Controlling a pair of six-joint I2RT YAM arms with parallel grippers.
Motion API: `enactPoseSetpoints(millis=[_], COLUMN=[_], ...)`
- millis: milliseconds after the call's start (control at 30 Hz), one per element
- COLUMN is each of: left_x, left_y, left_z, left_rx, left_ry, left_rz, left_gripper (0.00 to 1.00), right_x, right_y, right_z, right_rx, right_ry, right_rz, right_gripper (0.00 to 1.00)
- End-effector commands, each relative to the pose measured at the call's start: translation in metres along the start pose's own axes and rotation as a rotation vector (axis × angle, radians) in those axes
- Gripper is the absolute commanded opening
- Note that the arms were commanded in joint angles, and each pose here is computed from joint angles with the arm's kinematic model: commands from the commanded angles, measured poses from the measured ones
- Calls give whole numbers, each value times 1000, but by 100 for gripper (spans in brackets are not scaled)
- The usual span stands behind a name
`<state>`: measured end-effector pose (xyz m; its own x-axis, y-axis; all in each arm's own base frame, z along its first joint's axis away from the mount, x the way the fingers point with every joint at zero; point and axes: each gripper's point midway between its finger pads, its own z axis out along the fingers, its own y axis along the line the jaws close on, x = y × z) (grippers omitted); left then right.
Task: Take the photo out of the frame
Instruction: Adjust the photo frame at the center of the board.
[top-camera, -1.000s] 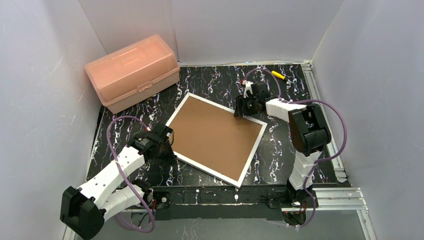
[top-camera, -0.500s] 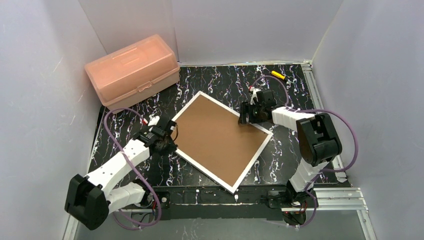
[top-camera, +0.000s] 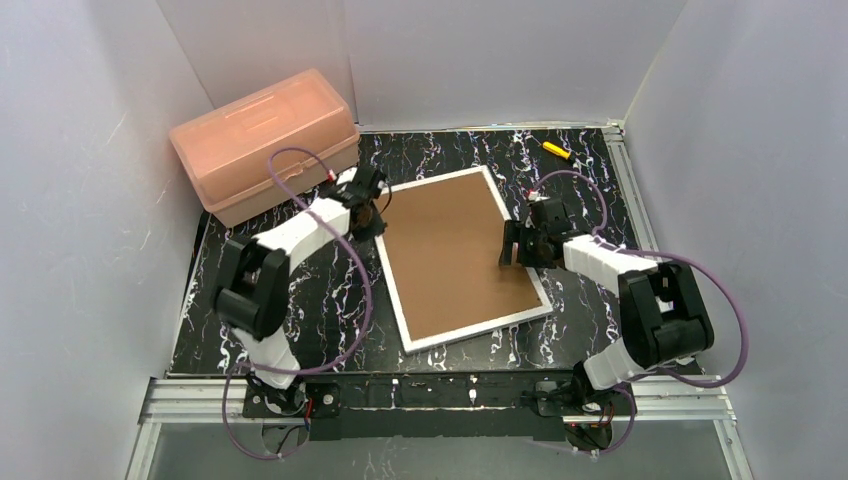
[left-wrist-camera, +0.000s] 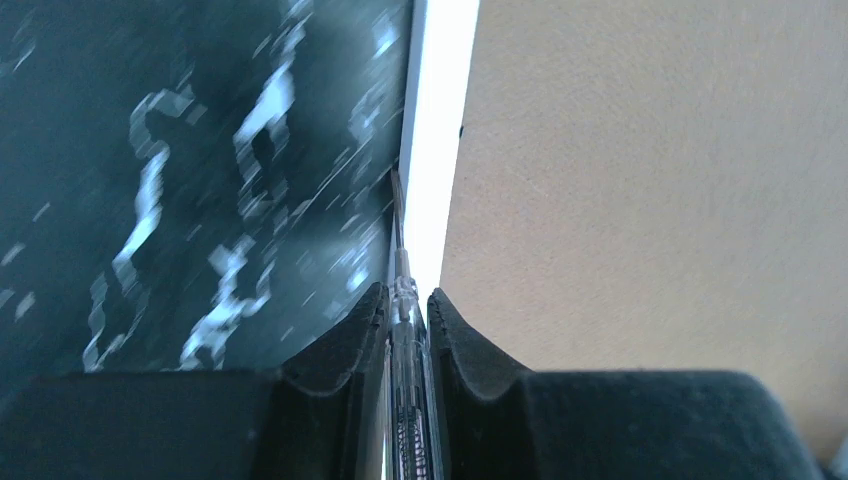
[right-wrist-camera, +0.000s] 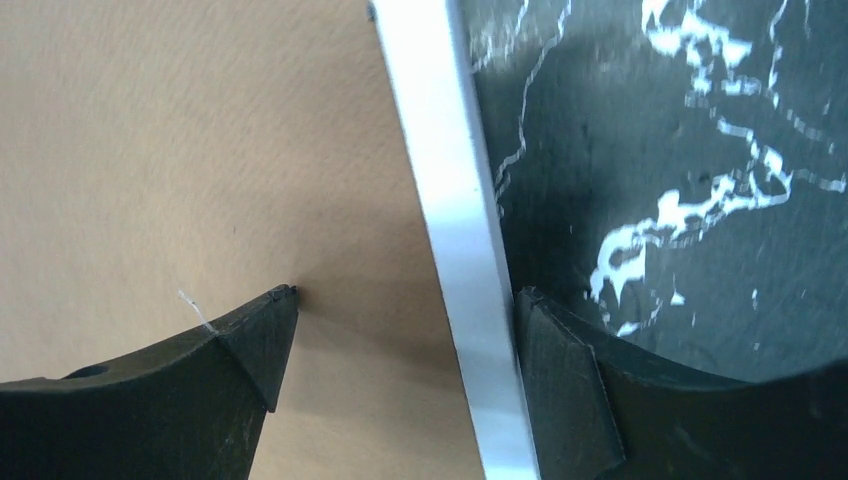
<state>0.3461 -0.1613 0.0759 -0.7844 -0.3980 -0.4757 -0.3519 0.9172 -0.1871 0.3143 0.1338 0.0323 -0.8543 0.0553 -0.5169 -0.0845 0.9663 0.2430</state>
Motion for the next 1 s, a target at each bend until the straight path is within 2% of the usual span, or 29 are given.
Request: enactPoseSetpoints(millis=[0,133,267,467,600,767,967], left_x=[-22,-43,-43,-35,-30,-32,-37], left_y=[-100,-107,-78,-36,-19,14,39], left_z=[7,8,-7,-48,-60,-46,-23], left_rx=[292,265,201,175,150,32,-49], left_ry=[51,25,-18,-72,-71,-64,-41], left_rz=[28,85,134,179,217,195,97], left_gripper=[0,0,0,0,0,0,0], right_x=[10,18,22,6,-26,-63,-92], right_y=[37,55,58,24,8,-28,-54], right_z=[-17,-26,-34,-31,-35,-35,-28], right_rx=[-169,-246,-241,-80,-79,32,119], right_ry=[2,7,8,-26,-85,-130,-192], right_rz=[93,115,96,116,175,269,403], right_gripper=[85,84,84,88,92,99,96])
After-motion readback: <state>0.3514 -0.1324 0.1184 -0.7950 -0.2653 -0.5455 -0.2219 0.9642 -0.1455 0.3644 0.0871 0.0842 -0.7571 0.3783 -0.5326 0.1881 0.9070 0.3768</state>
